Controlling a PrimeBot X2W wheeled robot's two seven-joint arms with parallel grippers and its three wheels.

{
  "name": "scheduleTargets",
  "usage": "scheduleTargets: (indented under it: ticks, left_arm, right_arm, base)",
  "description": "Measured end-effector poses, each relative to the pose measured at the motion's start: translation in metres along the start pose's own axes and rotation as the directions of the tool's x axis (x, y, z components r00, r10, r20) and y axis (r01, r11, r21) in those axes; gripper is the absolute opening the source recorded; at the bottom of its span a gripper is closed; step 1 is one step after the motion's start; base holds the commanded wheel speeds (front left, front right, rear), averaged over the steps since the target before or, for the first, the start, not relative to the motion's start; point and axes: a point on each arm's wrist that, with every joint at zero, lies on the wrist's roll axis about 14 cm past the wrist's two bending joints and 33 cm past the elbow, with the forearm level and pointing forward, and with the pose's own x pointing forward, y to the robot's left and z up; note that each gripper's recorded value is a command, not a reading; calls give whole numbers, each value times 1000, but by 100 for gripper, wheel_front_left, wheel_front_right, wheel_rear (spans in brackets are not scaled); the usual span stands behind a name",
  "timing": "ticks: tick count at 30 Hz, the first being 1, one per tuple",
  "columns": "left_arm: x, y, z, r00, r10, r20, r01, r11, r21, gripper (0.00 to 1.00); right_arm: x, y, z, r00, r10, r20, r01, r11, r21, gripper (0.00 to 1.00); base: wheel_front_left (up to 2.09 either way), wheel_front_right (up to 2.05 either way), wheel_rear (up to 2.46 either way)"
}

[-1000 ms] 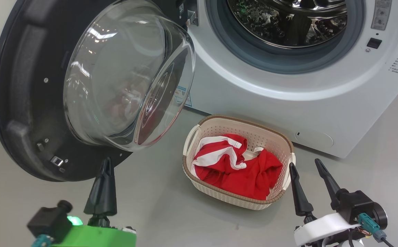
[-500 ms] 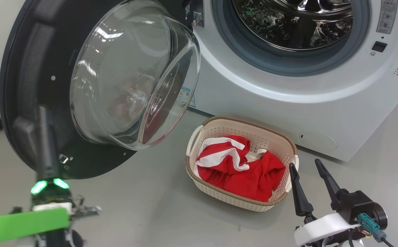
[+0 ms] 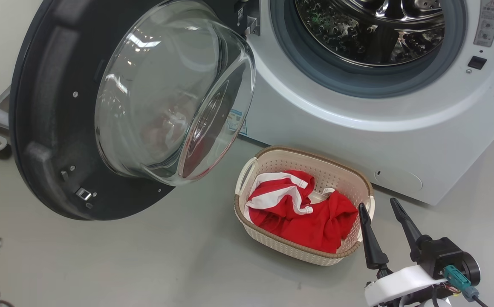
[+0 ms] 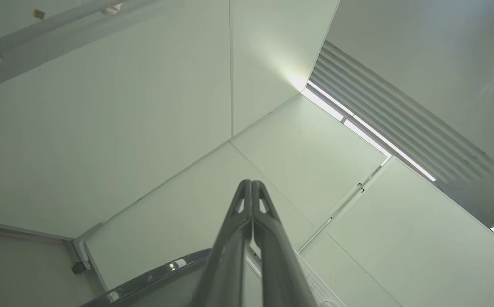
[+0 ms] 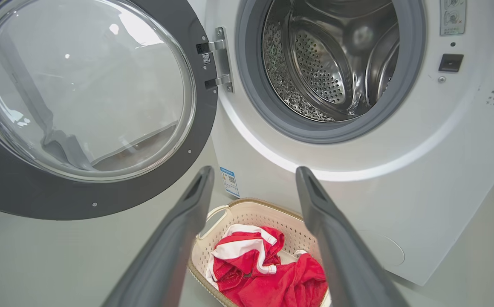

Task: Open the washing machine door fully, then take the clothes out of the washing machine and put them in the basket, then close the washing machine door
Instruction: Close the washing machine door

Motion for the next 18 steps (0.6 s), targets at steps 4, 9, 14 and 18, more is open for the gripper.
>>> scheduleTargets:
  ticks: [4,9,14,18]
  left_arm:
    - [1,25,15,997,71,5,-71,997,31,0]
    - [-5,67,16,975,214,-60,-211,976,55,0]
    - [-15,105,8,930,341,-138,-334,940,71,0]
    - [-19,124,-10,889,402,-219,-404,914,37,0]
  right_arm:
    - [1,1,-1,1000,3,-2,-3,1000,1,100]
    - [1,3,-2,1000,9,-5,-9,1000,3,100]
    - [1,3,-4,1000,11,-9,-11,1000,5,100]
    - [0,3,-5,1000,19,-14,-19,1000,0,100]
  base:
    - [0,0,0]
    - [0,0,0]
    - [0,0,0]
    - [0,0,0]
